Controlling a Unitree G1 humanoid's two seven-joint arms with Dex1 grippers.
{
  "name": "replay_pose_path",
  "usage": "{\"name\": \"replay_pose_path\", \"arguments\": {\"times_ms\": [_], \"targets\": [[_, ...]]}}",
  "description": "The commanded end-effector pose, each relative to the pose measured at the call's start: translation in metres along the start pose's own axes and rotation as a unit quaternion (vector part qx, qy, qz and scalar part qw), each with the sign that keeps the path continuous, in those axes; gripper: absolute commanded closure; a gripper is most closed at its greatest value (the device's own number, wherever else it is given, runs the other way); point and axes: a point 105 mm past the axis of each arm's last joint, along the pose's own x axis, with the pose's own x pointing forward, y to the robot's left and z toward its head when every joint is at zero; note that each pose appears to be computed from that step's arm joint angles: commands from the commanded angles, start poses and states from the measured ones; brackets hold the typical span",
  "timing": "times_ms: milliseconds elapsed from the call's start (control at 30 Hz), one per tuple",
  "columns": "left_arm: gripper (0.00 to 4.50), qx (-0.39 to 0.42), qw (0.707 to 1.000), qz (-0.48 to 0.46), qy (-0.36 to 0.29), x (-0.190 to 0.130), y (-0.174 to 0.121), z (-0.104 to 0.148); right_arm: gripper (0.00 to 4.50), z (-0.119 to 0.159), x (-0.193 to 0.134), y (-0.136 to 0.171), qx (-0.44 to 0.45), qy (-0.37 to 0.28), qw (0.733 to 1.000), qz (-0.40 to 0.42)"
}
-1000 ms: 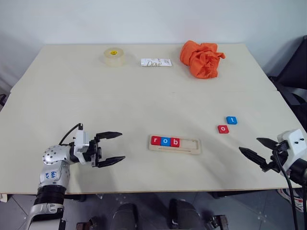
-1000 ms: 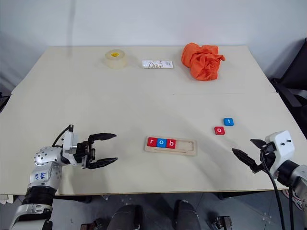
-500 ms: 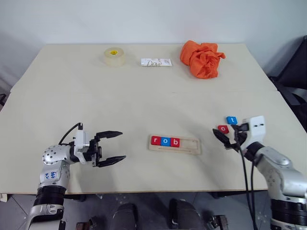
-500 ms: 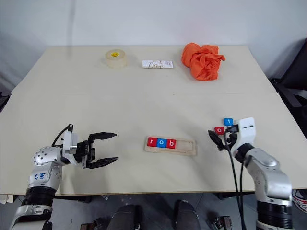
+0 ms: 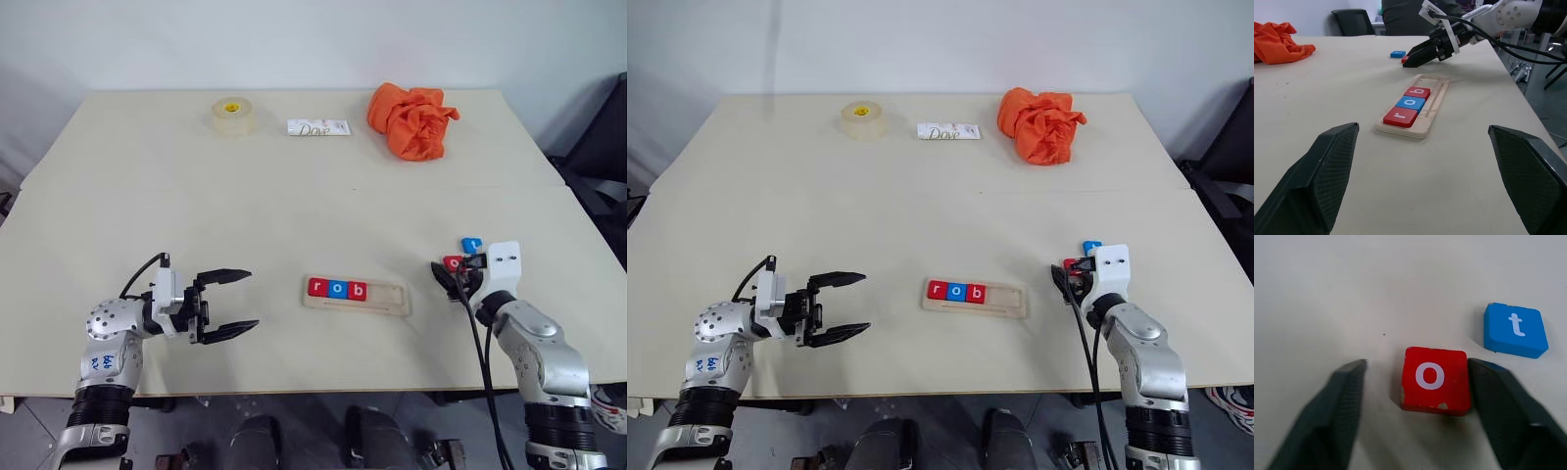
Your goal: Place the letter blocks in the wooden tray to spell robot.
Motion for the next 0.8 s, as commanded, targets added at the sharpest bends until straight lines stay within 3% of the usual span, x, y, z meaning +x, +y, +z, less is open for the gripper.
{"name": "replay_pose_path", "arguments": {"times_ms": [33,100,233,400,667,800], "targets": [[0.00,0.009,1.000,-0.004,-0.009,-0.002,0.002,0.006,2.34,0.006,-0.005,-0.006,-0.008,-0.017,0.999,-0.028],[0.00,0.008,1.000,-0.006,-0.008,-0.002,0.003,0.006,3.02,0.012,-0.007,-0.006,-0.005,-0.026,0.999,-0.035],[0.00,0.006,1.000,-0.014,-0.007,-0.002,0.004,0.005,3.04,0.027,-0.026,0.007,0.001,-0.055,0.998,-0.039],[0.00,0.002,1.000,-0.029,-0.008,0.001,0.004,0.005,3.04,0.019,-0.053,0.034,0.014,-0.043,0.998,-0.036],[0.00,-0.001,0.999,-0.046,-0.006,0.004,0.004,0.007,3.04,0.007,-0.062,0.045,0.032,-0.019,0.999,-0.040],[0.00,-0.001,0.999,-0.050,-0.006,0.004,0.006,0.008,1.68,0.006,-0.061,0.046,0.033,-0.019,0.999,-0.034]]}}
